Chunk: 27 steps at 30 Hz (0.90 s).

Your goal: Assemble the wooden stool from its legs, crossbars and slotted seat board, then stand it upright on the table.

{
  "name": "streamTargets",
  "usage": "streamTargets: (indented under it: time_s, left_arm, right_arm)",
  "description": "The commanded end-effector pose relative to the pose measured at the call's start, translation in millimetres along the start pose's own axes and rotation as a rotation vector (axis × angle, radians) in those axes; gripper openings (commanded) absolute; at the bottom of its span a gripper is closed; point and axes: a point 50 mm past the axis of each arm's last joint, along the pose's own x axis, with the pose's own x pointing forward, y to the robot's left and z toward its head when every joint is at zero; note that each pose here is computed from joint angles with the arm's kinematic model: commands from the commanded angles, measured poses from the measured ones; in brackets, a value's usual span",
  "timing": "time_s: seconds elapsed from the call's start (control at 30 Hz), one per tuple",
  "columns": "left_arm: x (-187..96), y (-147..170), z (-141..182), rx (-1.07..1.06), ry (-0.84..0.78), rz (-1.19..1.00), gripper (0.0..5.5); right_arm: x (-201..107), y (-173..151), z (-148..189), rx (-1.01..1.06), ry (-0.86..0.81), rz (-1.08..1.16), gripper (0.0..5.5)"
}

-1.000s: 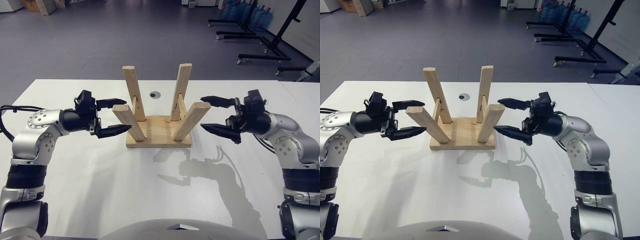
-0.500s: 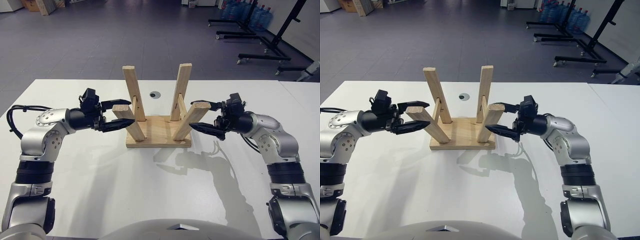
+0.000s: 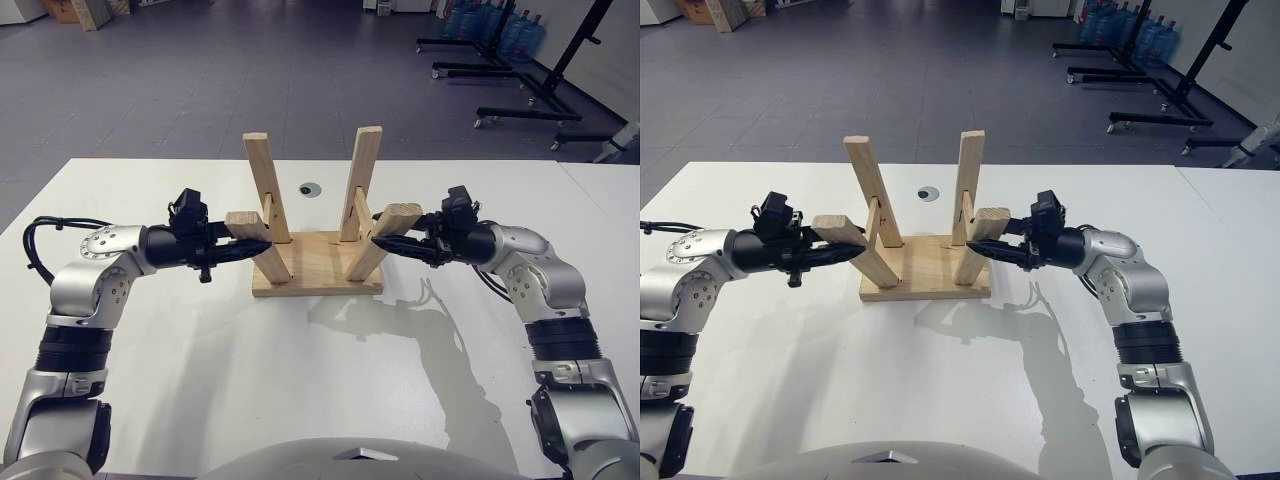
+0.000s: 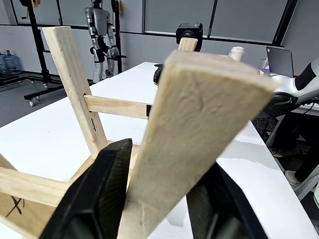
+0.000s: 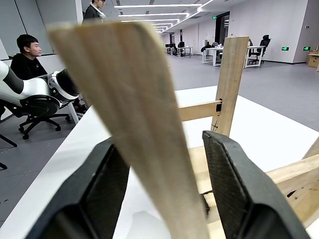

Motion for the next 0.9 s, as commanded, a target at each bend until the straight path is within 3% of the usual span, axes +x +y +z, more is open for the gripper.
streamTargets:
  time_s: [0.03, 0.13, 0.3, 0.37, 0.6, 0.9]
  left_arm:
    - [0.3, -0.1, 3.6, -0.004, -0.016, -0.001, 1.45]
    - [2.0, -3.1, 1.7, -0.004, -0.002, -0.017, 1.39]
    - [3.6, -7.6, -2.7, -0.018, 0.019, -0.044, 1.35]
    - [4.4, -8.1, -4.4, -0.023, 0.026, -0.047, 1.35]
    - [4.7, -11.0, -3.6, -0.071, 0.019, -0.049, 1.35]
    - [11.4, -30.3, 9.0, -0.284, -0.019, -0.103, 1.35]
  right_arm:
    - [-0.2, 3.4, -2.4, -0.009, 0.029, 0.012, 2.52]
    - [0.4, 4.4, -3.3, -0.005, 0.028, 0.018, 2.52]
    - [-2.6, 4.5, -1.9, 0.009, 0.020, 0.008, 1.55]
    - [-4.5, 4.8, -0.8, 0.013, 0.014, 0.006, 1.44]
    - [-7.2, 7.6, 2.0, 0.040, 0.016, 0.014, 1.39]
    - [-6.7, 17.4, 23.5, 0.192, -0.039, 0.031, 1.38]
